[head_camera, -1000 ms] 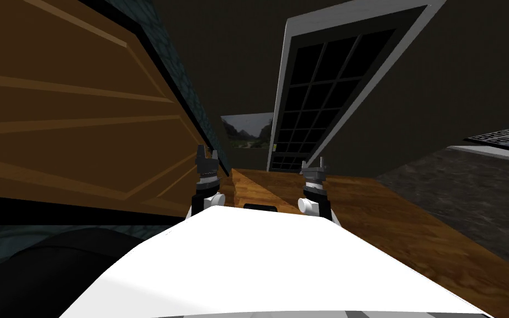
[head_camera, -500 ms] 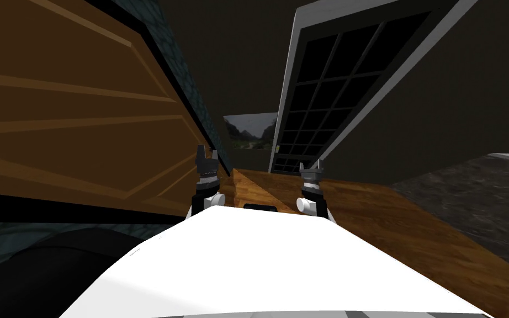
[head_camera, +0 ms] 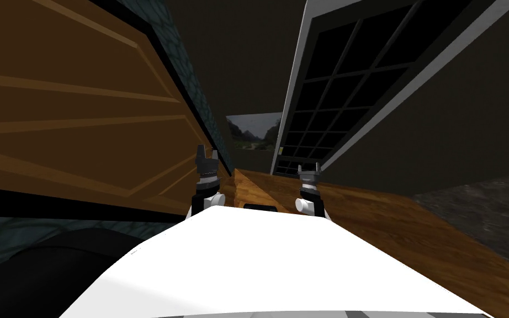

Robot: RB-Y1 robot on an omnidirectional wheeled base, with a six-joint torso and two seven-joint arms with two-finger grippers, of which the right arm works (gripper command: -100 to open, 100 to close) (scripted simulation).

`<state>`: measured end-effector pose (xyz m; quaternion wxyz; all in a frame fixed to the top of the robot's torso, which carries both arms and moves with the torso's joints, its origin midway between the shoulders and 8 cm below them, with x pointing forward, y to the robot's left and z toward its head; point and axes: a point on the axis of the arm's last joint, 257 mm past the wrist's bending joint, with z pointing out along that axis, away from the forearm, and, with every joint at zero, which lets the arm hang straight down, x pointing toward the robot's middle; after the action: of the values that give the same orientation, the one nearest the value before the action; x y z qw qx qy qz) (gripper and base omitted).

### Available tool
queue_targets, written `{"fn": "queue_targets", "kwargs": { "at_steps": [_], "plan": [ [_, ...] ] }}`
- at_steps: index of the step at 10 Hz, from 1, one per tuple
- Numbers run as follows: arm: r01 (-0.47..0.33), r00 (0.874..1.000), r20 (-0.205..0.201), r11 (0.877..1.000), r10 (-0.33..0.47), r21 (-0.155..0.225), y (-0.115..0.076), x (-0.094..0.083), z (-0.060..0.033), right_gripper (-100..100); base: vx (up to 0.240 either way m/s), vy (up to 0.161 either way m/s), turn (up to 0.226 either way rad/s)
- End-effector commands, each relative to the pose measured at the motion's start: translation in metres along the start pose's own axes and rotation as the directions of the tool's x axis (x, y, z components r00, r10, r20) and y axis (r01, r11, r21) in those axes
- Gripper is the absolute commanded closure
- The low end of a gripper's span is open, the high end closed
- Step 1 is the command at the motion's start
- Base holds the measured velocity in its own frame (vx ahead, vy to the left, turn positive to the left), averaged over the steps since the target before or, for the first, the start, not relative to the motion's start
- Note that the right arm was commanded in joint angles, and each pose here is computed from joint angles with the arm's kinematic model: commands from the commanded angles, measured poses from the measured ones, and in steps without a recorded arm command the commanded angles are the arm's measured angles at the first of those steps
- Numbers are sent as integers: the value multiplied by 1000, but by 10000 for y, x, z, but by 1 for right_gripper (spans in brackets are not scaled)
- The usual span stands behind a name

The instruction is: Pull the door open

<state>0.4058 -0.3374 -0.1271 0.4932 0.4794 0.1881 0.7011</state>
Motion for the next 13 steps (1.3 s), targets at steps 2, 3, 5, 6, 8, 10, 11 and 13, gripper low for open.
{"fn": "queue_targets", "kwargs": {
  "at_steps": [2,3,5,6,8,10,11,13],
  "plan": [
    [-71,997,30,997,71,14,-135,-144,-43,-100,92,-33,113],
    [-97,994,42,995,96,18,-184,-200,-61,-100,80,-35,103],
    [-148,987,67,989,146,24,-278,-314,-100,-100,96,-50,133],
    [-175,982,81,984,172,25,-325,-372,-121,-100,97,-45,113],
    [-226,969,110,974,222,27,-418,-489,-168,-100,86,-42,121],
    [-275,953,139,961,269,25,-507,-606,-218,-100,95,-48,111],
    [-299,944,154,954,292,22,-551,-664,-245,-100,84,-48,116],
    [-346,923,185,938,338,15,-636,-781,-302,-100,85,-38,132]
  ]
}}
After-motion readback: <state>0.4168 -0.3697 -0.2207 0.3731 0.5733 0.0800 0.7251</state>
